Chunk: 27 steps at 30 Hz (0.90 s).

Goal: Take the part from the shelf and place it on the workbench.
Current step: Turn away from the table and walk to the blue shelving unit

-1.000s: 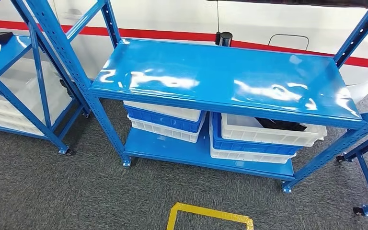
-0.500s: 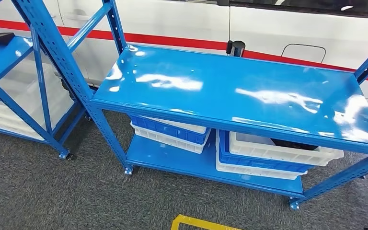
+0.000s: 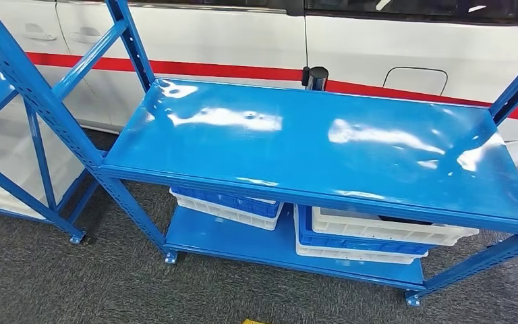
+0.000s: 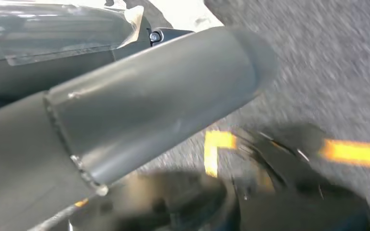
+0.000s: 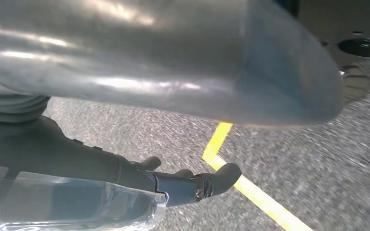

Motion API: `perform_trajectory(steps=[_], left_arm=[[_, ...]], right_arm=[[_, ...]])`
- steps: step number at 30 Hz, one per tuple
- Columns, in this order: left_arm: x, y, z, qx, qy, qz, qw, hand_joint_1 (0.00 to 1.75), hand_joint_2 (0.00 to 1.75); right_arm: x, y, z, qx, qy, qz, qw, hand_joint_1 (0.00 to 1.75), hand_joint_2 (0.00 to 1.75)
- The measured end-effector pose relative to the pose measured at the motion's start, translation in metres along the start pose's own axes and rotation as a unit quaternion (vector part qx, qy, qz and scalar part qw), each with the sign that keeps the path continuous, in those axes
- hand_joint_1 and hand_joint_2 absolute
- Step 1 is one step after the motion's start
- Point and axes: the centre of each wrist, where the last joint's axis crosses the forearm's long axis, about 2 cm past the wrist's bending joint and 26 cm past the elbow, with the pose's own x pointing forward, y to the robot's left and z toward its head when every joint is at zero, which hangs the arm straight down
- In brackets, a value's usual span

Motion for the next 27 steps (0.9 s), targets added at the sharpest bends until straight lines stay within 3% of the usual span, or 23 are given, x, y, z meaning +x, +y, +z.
perform_trajectory(steps=[4,8,14,16,17,18,20,21,27], left_arm=[[-0.001,0.0,0.0,0.017,0.042,0.0,0.999,0.0,1.75],[0.001,-0.003,0.001,0.018,0.054,0.001,0.998,0.0,1.75],[0.001,-0.004,0.001,0.018,0.061,0.003,0.998,0.0,1.75],[0.002,-0.005,0.001,0.017,0.06,0.003,0.998,0.0,0.87],[0.002,-0.005,0.001,0.017,0.06,0.003,0.998,0.0,0.87],[0.002,-0.005,0.001,0.017,0.06,0.003,0.998,0.0,0.87],[0.002,-0.005,0.001,0.017,0.06,0.003,0.998,0.0,1.75],[0.002,-0.005,0.001,0.016,0.06,0.004,0.998,0.0,1.75],[-0.001,0.005,-0.001,0.017,0.062,0.018,0.998,0.0,1.75]], right_arm=[[0.001,-0.002,0.0,-0.003,0.001,-0.013,1.0,0.0,0.0],[0.0,-0.005,-0.001,-0.01,0.005,-0.02,1.0,0.0,1.75],[-0.004,-0.008,-0.001,-0.021,0.017,-0.025,0.999,0.0,1.75],[-0.004,-0.009,-0.001,-0.022,0.017,-0.025,0.999,0.0,1.75],[-0.004,-0.01,-0.001,-0.022,0.017,-0.025,0.999,0.0,1.31],[-0.004,-0.01,-0.001,-0.022,0.017,-0.025,0.999,0.0,1.31],[-0.005,-0.011,-0.001,-0.023,0.017,-0.026,0.999,0.0,1.31],[-0.005,-0.011,-0.001,-0.022,0.017,-0.026,0.999,0.0,1.75],[-0.01,-0.009,-0.001,-0.015,0.018,-0.05,0.998,0.0,1.75]])
